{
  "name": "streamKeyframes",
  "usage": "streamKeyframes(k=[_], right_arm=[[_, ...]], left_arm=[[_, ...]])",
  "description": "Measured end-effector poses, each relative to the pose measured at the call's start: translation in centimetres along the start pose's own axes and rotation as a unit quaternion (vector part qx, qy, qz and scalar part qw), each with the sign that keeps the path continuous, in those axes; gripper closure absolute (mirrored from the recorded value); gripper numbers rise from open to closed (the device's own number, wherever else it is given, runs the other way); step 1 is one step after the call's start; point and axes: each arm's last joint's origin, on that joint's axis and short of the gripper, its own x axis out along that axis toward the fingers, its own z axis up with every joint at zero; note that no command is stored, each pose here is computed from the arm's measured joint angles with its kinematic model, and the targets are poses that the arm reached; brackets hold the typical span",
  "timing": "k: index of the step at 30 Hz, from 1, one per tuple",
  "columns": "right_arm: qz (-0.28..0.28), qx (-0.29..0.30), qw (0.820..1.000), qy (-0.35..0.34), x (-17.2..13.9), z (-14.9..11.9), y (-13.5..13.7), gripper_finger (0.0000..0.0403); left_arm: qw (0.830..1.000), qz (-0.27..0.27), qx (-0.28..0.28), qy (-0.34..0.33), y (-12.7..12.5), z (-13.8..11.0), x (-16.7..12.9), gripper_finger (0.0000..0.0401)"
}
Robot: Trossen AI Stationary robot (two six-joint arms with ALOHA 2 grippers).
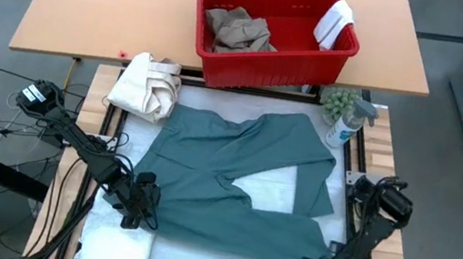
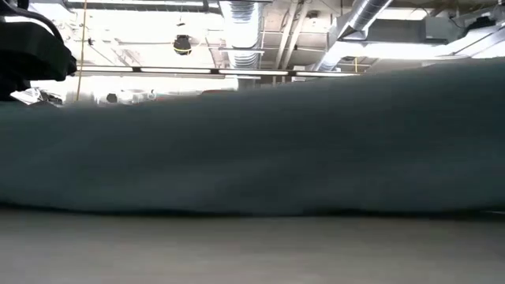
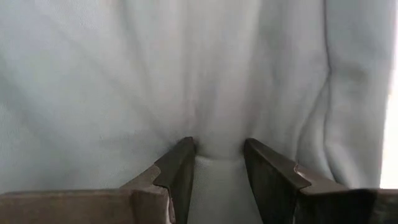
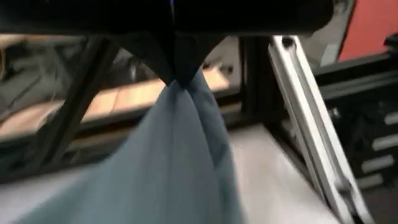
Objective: Fold Laundry from Bin
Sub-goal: Fold the blue pants
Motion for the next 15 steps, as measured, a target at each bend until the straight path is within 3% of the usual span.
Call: streamKeyframes(k=[5,15], right_arm=[[-0.005,0.021,1.0,0.007,0.6,-1.3,0.0,0.0356],[0.023,-0.017,1.0,-0.002,-0.8,-2.6,0.8,0.0253]], left_arm=[[1.0,-0.001,0.009,-0.001,0.0,0.0,0.0,0.0269],[1.0,-0.003,0.01,0.003,0.0,0.0,0.0,0.0269]])
